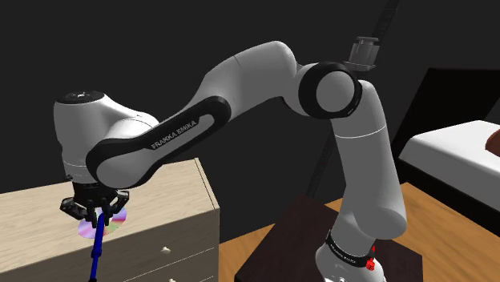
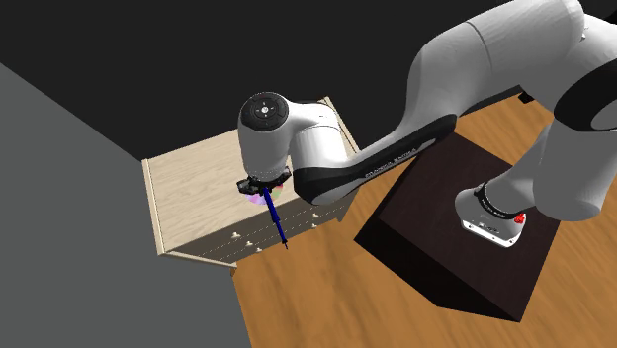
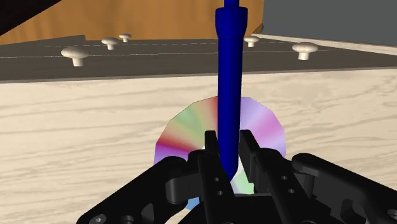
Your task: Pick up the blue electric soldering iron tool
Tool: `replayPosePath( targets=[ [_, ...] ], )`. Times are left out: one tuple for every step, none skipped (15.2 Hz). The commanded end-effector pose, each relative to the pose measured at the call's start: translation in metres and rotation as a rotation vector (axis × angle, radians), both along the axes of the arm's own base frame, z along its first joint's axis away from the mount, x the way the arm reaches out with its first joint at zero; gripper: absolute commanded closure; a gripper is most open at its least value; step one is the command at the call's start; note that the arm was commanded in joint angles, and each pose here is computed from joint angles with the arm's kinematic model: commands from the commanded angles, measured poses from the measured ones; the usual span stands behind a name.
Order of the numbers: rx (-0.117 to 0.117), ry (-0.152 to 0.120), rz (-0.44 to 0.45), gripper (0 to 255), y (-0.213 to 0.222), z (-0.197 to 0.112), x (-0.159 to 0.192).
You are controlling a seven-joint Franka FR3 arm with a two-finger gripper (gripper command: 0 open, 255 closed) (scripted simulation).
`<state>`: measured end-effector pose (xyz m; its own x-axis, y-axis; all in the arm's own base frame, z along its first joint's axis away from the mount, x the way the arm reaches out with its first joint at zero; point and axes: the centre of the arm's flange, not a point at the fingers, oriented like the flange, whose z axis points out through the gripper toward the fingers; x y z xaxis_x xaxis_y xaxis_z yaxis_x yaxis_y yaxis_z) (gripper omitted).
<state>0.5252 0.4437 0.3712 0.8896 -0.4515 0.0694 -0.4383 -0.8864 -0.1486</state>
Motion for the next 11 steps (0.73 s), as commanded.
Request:
replayPosePath(
  targets=[
    [0.0,0.0,0.0,255,-0.001,0.0,0.0],
    [0.0,0.0,0.0,255,-0.001,0.005,0.0],
    [0.0,0.0,0.0,255,-0.001,0.01,0.0],
    [0.0,0.0,0.0,255,-0.001,0.016,0.0],
    [0.0,0.0,0.0,255,-0.001,0.021,0.0],
    [0.0,0.0,0.0,255,-0.001,0.026,0.0],
    [0.0,0.0,0.0,255,-0.001,0.031,0.0],
    [0.0,0.0,0.0,255,-0.001,0.037,0.0],
    [0.0,0.0,0.0,255,-0.001,0.042,0.0],
    [0.0,0.0,0.0,255,-0.001,0.047,0.0],
    [0.0,0.0,0.0,255,-0.001,0.053,0.0]
  ],
)
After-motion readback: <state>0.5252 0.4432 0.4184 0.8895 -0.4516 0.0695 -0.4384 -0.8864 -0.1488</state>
